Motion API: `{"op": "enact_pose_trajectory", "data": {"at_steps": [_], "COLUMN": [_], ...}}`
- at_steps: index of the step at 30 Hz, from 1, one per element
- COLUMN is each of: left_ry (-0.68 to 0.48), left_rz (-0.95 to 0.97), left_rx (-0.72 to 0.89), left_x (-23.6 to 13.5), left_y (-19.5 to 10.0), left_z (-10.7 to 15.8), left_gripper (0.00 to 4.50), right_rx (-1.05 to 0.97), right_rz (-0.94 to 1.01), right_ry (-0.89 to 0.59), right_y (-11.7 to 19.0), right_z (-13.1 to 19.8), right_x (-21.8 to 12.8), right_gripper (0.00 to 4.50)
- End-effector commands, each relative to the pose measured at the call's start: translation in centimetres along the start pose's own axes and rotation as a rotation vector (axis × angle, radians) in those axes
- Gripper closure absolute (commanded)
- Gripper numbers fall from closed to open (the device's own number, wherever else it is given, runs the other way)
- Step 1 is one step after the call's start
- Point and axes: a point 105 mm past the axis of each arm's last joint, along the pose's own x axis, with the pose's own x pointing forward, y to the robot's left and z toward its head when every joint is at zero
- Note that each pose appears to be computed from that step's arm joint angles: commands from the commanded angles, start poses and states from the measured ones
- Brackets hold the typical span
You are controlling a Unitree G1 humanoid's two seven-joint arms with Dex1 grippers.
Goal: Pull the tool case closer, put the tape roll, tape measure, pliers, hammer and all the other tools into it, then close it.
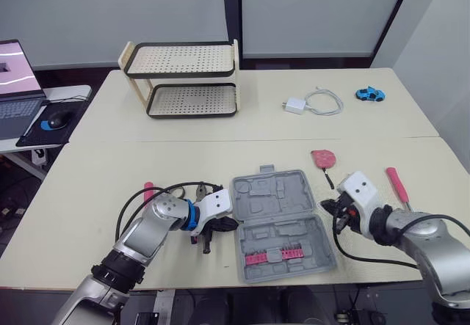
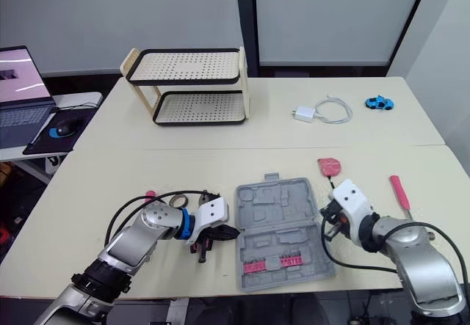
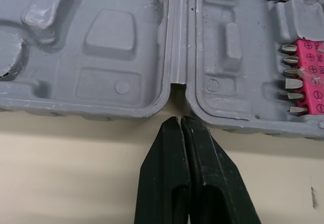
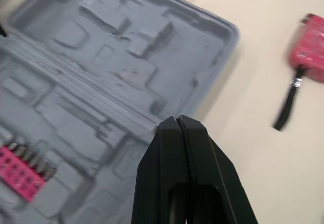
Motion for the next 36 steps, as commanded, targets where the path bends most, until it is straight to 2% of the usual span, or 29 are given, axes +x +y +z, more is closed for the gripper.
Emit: {"op": "enact_pose_trajectory", "data": {"at_steps": [1,15,36], "left_ry": [0.001,0.009,-0.021], "left_rz": [0.02,0.03,-0.001], "left_rx": [0.021,0.021,0.049], "left_x": [-0.2,0.4,1.5], "left_y": [0.3,0.6,0.4], "left_z": [0.3,0.1,1.5], "left_gripper": [4.45,4.45,4.45], "right_rx": [-0.069,-0.089,-0.09], "right_rz": [-0.015,0.059,0.195], "right_ry": [0.021,0.072,0.096], "right_y": [-0.2,-0.5,1.4], "right_z": [-0.2,-1.8,-2.3], "right_x": [0.4,4.0,4.6], "right_gripper": [4.5,4.5,4.5]}}
